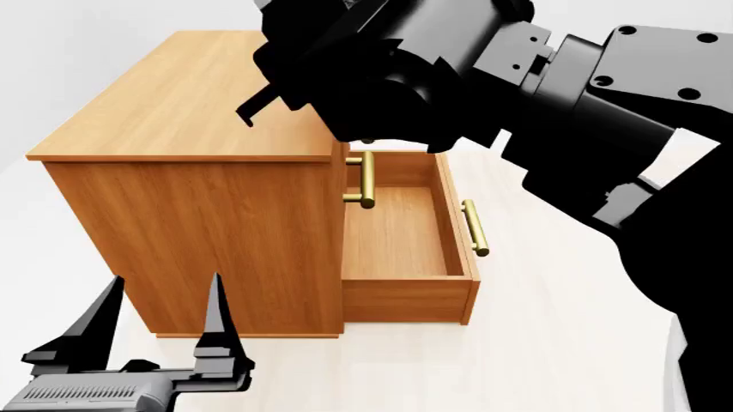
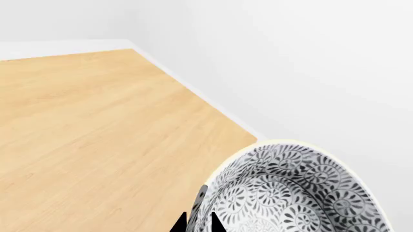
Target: Put the bowl on top of the cabinet.
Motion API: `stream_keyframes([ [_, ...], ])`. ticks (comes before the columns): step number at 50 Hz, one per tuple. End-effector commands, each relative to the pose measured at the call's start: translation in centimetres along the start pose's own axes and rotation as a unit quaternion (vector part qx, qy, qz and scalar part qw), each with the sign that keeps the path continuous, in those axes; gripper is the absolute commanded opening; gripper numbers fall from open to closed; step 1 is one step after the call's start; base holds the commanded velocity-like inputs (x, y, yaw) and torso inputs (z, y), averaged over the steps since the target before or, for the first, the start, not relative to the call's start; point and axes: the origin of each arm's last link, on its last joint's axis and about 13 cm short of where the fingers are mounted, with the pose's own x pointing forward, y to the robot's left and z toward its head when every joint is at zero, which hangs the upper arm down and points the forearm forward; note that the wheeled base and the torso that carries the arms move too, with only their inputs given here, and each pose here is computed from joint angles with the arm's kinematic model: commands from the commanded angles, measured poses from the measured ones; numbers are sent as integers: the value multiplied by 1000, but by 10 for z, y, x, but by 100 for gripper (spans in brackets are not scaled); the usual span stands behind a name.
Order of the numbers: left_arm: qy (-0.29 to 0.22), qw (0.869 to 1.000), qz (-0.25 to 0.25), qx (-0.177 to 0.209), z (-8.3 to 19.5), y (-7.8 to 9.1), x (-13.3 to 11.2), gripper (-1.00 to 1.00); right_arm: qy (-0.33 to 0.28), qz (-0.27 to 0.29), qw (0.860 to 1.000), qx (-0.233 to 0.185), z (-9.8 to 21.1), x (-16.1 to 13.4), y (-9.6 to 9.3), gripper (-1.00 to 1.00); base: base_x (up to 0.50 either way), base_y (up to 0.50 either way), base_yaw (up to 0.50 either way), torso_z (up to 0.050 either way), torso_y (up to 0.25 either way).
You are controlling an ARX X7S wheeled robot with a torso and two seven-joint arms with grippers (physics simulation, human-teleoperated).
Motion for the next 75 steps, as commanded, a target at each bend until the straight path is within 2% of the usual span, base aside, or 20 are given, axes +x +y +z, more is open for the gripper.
stream_keyframes([
  [1,2,1000,-2,-2,-1,0,-1,100,-24,13,999,-21,2,-4,9,-100,0,0,0,0,0],
  [28,3,1000,-6,-6,0,-1,-2,100,-54,41,996,-53,16,-30,27,-100,0,0,0,0,0],
  [75,4,1000,-7,-10,0,-1,-3,100,-35,82,995,-52,-3,-26,41,-100,0,0,0,0,0],
])
